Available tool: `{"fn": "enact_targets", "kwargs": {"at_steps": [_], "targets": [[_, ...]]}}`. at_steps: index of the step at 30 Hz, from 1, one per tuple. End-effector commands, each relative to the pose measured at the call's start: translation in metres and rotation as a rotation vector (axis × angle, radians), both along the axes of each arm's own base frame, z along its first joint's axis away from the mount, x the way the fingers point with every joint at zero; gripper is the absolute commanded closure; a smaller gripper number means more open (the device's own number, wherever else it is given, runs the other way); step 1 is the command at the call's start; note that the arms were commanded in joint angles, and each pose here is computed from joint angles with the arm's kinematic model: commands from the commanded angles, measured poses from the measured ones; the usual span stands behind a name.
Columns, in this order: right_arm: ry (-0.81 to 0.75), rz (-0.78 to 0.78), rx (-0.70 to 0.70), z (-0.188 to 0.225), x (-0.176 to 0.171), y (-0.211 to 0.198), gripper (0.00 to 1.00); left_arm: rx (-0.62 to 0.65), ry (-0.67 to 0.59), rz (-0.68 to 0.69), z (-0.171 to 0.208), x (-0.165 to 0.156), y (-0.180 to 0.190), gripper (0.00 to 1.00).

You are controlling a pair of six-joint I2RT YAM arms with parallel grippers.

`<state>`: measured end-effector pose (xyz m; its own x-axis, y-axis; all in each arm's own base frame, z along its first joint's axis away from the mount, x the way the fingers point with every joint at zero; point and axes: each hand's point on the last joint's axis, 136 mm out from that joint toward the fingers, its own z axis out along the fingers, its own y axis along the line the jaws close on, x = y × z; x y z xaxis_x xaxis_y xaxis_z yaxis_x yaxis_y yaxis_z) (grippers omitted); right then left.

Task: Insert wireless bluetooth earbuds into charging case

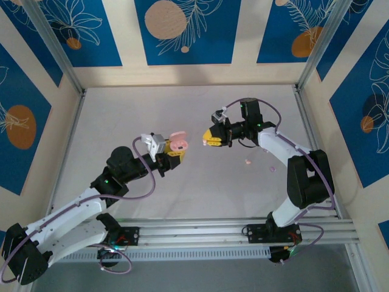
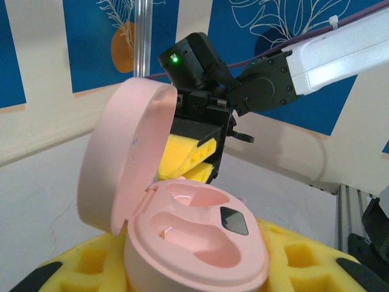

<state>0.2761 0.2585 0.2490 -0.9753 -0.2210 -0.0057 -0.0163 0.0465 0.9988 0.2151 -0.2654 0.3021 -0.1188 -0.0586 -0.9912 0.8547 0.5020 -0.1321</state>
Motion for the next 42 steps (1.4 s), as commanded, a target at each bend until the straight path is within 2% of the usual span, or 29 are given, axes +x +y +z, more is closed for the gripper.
{"fn": "enact_targets", "kwargs": {"at_steps": [1, 5, 11, 22, 28, 42], "targets": [[0.02, 0.011, 0.004, 0.014, -0.008, 0.0, 0.8, 0.008, -0.016, -0.006, -0.002, -0.001, -0.001, 0.72], [0.003, -0.052, -0.042, 0.02, -0.004, -0.001, 0.81, 0.017, -0.024, -0.012, -0.009, 0.002, -0.005, 0.72], [-0.17, -0.131, -0.078, 0.055, -0.012, -0.004, 0.8, 0.028, -0.052, 0.004, -0.015, 0.012, -0.012, 0.75], [-0.454, -0.11, -0.078, 0.088, -0.044, 0.022, 0.8, 0.015, -0.105, -0.008, -0.016, 0.02, -0.025, 0.76], [-0.504, -0.078, -0.074, 0.089, -0.054, 0.04, 0.79, -0.004, -0.104, 0.0, -0.011, 0.021, -0.026, 0.76], [-0.475, -0.08, -0.093, 0.085, -0.046, 0.062, 0.79, -0.022, -0.085, -0.006, -0.009, 0.02, -0.027, 0.76]]}}
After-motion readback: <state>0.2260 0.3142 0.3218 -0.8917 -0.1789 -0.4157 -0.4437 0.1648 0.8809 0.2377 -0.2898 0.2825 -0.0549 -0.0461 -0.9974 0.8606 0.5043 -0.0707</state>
